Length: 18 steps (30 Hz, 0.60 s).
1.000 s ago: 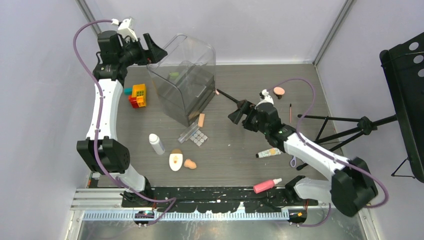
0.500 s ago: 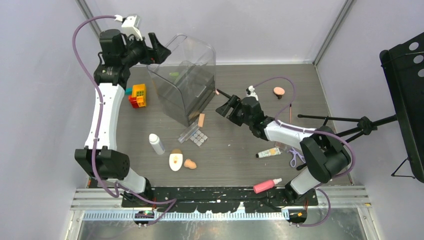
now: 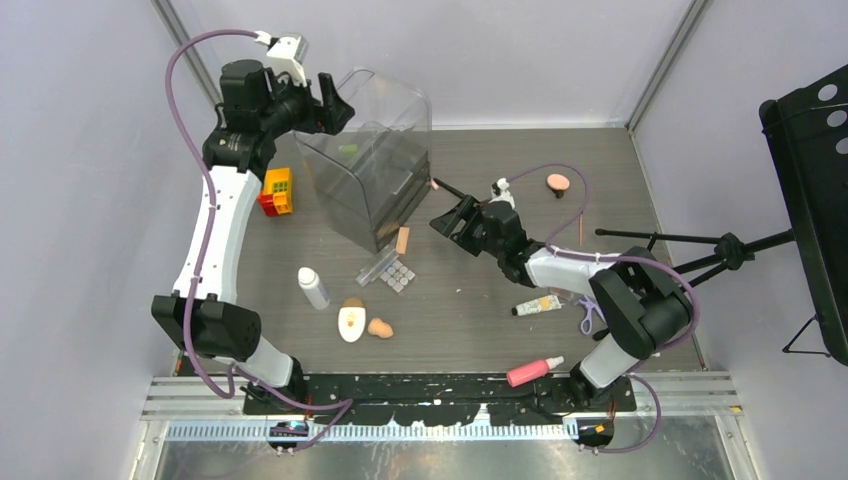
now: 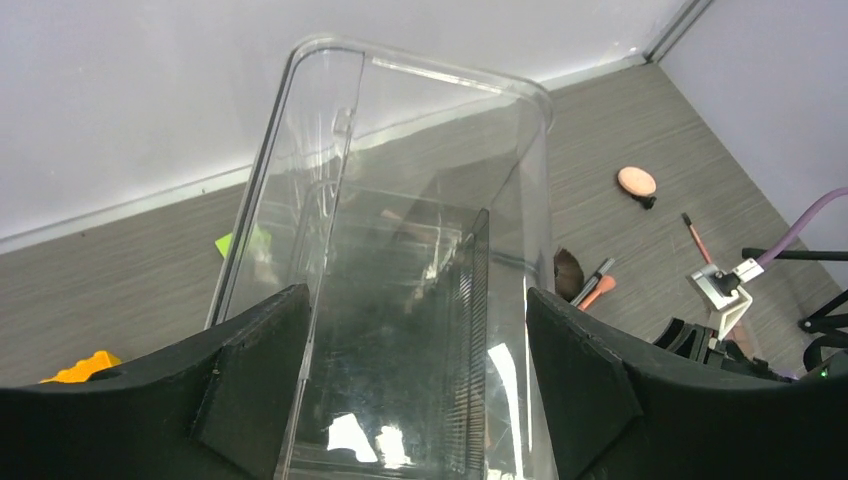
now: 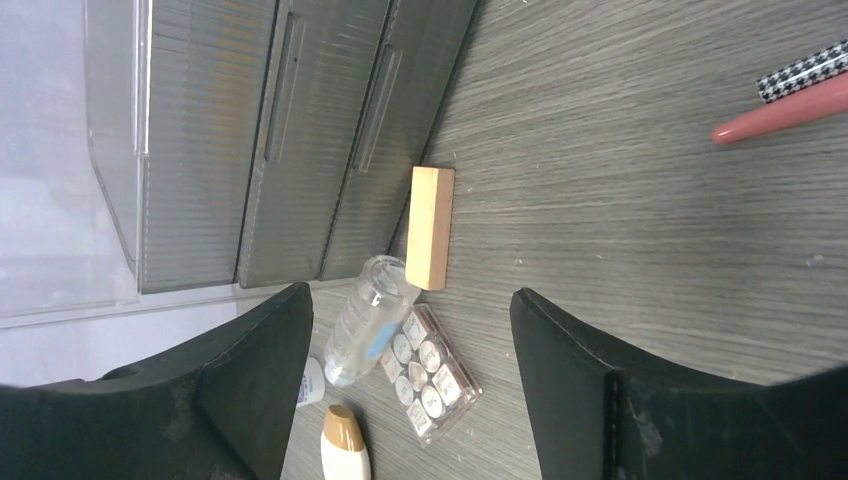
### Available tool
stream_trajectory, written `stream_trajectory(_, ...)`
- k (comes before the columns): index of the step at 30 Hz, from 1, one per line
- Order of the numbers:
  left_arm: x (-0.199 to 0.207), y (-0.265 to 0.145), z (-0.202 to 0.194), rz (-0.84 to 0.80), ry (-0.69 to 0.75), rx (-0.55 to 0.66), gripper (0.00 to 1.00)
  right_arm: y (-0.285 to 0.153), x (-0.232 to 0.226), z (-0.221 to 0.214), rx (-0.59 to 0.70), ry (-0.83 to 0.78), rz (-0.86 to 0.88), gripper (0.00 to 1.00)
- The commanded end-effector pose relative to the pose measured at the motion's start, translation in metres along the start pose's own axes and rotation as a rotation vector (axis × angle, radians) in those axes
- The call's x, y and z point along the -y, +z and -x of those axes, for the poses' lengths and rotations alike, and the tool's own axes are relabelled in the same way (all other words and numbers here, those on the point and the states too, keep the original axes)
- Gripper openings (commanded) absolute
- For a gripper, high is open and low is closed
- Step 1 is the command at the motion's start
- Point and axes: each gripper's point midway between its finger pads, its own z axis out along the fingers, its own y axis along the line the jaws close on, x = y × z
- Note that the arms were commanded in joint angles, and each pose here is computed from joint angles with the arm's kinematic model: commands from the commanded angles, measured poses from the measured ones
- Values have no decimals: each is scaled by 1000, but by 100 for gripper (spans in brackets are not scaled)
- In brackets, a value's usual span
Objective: Organize the makeup
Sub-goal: Open the drawer in the storage box.
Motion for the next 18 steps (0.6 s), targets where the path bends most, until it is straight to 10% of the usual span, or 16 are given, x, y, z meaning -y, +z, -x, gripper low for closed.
stream_trajectory(1,-2,6,-10,7,20,-20,81,10,-21,10,45,38,87,76)
stream_trajectory(18,-26,16,-47,154,54,-120,80,30,-16,7,56,77,107,65)
